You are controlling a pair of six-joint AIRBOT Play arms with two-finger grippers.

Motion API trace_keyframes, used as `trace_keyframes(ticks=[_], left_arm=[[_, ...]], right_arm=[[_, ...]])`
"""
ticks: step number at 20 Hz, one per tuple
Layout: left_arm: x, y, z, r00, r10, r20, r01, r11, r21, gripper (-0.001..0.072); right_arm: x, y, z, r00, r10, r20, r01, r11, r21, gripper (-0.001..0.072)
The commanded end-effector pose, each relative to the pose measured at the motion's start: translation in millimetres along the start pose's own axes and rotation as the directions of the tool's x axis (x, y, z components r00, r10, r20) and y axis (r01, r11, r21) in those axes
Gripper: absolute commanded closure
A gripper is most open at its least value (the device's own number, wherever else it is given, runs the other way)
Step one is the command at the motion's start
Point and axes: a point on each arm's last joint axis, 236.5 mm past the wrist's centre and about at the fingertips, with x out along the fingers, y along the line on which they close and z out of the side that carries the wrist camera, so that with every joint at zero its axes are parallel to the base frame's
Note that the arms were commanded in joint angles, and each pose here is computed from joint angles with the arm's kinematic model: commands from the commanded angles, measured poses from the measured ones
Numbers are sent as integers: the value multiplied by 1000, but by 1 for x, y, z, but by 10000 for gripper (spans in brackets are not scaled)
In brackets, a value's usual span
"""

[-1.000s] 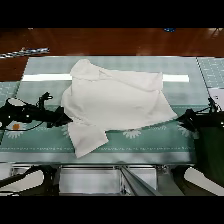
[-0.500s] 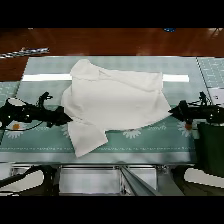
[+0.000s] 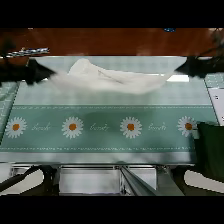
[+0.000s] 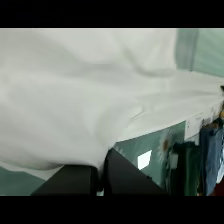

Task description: Fold the shirts.

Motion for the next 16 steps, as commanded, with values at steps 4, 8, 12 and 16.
trace_keyframes(ticks=[4, 8, 12, 16], left_arm=[[-160, -217, 98, 875, -121, 468, -146, 856, 495, 684], [-239, -260, 75, 749, -13, 662, -457, 714, 531, 683], [-304, -268, 23, 598, 100, 795, -677, 595, 434, 683], [-330, -296, -32, 573, 25, 819, -690, 554, 465, 683]], right_arm=[[-210, 160, 80, 871, 44, 490, 137, 935, -326, 690], [-299, 187, 39, 765, -31, 644, 324, 882, -343, 690], [-353, 200, -11, 696, -74, 714, 424, 845, -326, 690], [-373, 210, -59, 696, -82, 713, 438, 835, -332, 690]])
